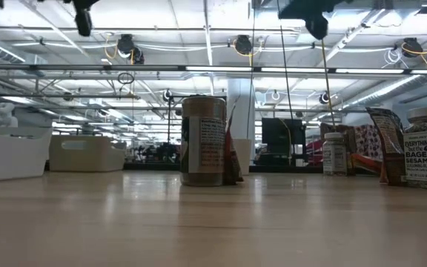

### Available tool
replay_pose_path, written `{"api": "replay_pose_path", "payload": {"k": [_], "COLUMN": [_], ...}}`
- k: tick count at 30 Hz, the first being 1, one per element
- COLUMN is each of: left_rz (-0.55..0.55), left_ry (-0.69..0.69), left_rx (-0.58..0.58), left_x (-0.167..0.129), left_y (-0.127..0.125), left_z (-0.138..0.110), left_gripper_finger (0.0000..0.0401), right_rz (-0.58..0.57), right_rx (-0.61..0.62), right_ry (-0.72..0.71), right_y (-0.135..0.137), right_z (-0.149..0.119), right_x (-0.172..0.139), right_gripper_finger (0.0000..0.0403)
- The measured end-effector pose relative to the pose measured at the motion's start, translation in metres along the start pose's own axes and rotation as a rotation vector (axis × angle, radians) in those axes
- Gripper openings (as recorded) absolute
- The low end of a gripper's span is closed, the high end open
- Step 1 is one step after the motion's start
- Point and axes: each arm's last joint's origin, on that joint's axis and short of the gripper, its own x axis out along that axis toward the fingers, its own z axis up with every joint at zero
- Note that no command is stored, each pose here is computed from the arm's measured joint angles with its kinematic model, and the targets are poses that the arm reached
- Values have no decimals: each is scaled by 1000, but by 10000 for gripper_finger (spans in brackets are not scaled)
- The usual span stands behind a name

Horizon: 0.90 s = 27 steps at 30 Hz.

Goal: Sort spices by type
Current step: Put the brown seasoning pack into the top white bin

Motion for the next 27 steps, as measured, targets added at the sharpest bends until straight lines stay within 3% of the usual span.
{"api": "replay_pose_path", "payload": {"k": [6, 12, 20, 27], "left_rz": [96, 187, 294, 380], "left_ry": [124, 243, 322, 398], "left_rx": [77, 173, 178, 138], "left_x": [16, 23, 34, 37], "left_y": [-15, -24, -13, -1], "left_z": [31, 54, 52, 45], "left_gripper_finger": [24, 24, 36, 115], "right_rz": [-301, -573, -721, -769], "right_rx": [33, 198, 352, 403], "right_ry": [207, 330, 469, 578], "right_y": [-23, -57, -104, -137], "right_z": [23, 32, 24, 15], "right_x": [-16, -28, -21, 3], "right_gripper_finger": [1, 37, 116, 191]}}
